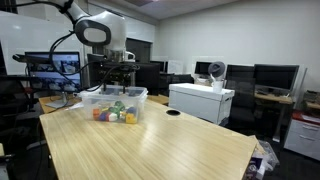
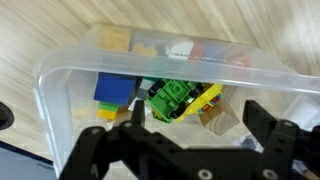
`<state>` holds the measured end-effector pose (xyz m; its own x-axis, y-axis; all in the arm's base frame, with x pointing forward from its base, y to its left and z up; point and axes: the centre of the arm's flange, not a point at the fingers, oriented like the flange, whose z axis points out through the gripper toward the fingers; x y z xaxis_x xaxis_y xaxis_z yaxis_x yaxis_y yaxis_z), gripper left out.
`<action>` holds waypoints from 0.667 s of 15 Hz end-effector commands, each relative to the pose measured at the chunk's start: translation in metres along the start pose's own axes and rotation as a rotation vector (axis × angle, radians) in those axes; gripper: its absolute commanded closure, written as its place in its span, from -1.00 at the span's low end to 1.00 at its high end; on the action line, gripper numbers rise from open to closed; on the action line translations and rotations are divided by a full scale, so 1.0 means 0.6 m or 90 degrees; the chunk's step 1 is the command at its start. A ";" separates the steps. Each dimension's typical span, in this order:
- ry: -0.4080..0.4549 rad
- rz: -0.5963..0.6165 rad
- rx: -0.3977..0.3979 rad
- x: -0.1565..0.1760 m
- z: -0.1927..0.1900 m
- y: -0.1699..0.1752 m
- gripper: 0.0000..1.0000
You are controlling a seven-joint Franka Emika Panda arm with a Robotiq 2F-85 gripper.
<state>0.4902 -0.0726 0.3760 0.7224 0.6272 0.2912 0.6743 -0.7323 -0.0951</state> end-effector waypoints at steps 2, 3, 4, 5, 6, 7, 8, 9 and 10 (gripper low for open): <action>0.016 0.001 -0.031 0.018 -0.049 0.019 -1.00; 0.014 0.014 -0.033 0.025 -0.064 0.030 -1.00; 0.015 0.045 -0.029 0.029 -0.075 0.038 -1.00; 0.010 0.087 -0.021 0.031 -0.084 0.048 -1.00; 0.010 0.136 -0.013 0.031 -0.089 0.058 -1.00; 0.015 0.175 -0.008 0.028 -0.091 0.071 -1.00; 0.018 0.214 -0.006 0.026 -0.092 0.085 -1.00; 0.020 0.250 -0.003 0.023 -0.093 0.098 -1.00; 0.023 0.289 -0.001 0.021 -0.095 0.111 -1.00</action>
<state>0.5180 -0.1129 0.4280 0.8865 0.3633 0.2865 0.4185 -0.8937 -0.1617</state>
